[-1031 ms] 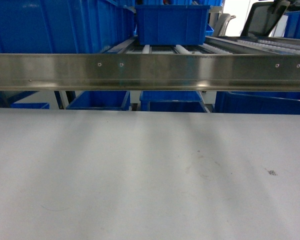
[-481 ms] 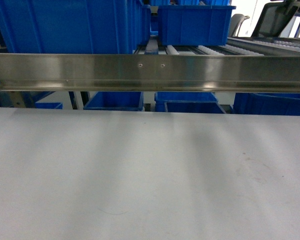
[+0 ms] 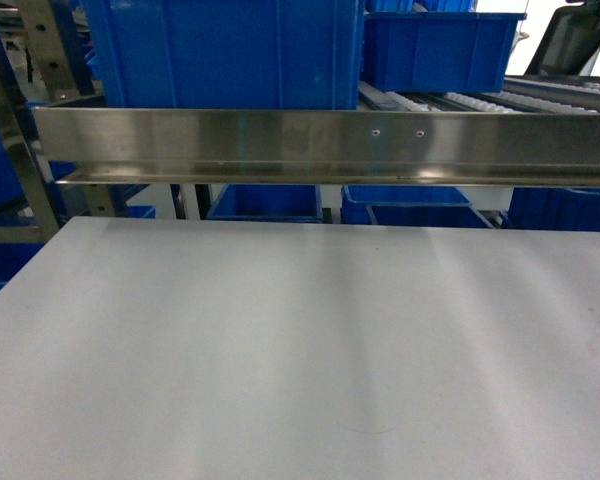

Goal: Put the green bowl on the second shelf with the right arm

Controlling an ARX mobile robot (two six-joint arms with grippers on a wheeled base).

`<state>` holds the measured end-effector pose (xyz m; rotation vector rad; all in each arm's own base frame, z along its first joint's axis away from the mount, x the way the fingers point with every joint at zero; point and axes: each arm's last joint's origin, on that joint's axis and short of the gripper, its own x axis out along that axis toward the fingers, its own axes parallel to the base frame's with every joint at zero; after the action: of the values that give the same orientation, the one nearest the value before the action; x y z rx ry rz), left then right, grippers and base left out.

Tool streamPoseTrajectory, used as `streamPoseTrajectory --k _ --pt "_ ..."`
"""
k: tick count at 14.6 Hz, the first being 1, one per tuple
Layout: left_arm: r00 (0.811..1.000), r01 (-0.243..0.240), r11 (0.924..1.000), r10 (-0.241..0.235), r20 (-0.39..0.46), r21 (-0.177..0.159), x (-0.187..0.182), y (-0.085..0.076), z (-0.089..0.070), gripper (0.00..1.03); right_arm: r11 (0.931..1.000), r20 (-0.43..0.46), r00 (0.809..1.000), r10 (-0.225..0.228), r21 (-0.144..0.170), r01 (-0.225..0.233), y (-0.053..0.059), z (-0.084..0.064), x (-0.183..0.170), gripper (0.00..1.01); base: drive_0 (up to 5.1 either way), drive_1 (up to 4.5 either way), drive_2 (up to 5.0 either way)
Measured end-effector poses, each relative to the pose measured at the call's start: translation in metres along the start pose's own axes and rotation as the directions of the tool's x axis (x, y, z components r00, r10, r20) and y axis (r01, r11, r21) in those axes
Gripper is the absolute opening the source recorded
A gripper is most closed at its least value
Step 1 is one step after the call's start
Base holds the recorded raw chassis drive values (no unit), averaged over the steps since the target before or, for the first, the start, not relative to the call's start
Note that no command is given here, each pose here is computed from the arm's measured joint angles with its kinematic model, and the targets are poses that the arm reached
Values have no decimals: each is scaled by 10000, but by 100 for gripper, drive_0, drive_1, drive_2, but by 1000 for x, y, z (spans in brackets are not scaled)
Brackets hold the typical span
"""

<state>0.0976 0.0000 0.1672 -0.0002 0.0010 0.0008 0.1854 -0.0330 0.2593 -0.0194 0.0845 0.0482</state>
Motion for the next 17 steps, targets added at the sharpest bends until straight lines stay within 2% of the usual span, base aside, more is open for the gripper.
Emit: streamPoseTrajectory --k 4,17 --pt "10000 4 10000 -4 8 0 0 0 0 98 10000 19 10000 3 -5 -3 0 0 0 2 0 0 0" --pt "10000 0 10000 0 -19 4 0 0 0 98 10000 4 10000 4 -1 -4 0 0 0 2 -496 238 238"
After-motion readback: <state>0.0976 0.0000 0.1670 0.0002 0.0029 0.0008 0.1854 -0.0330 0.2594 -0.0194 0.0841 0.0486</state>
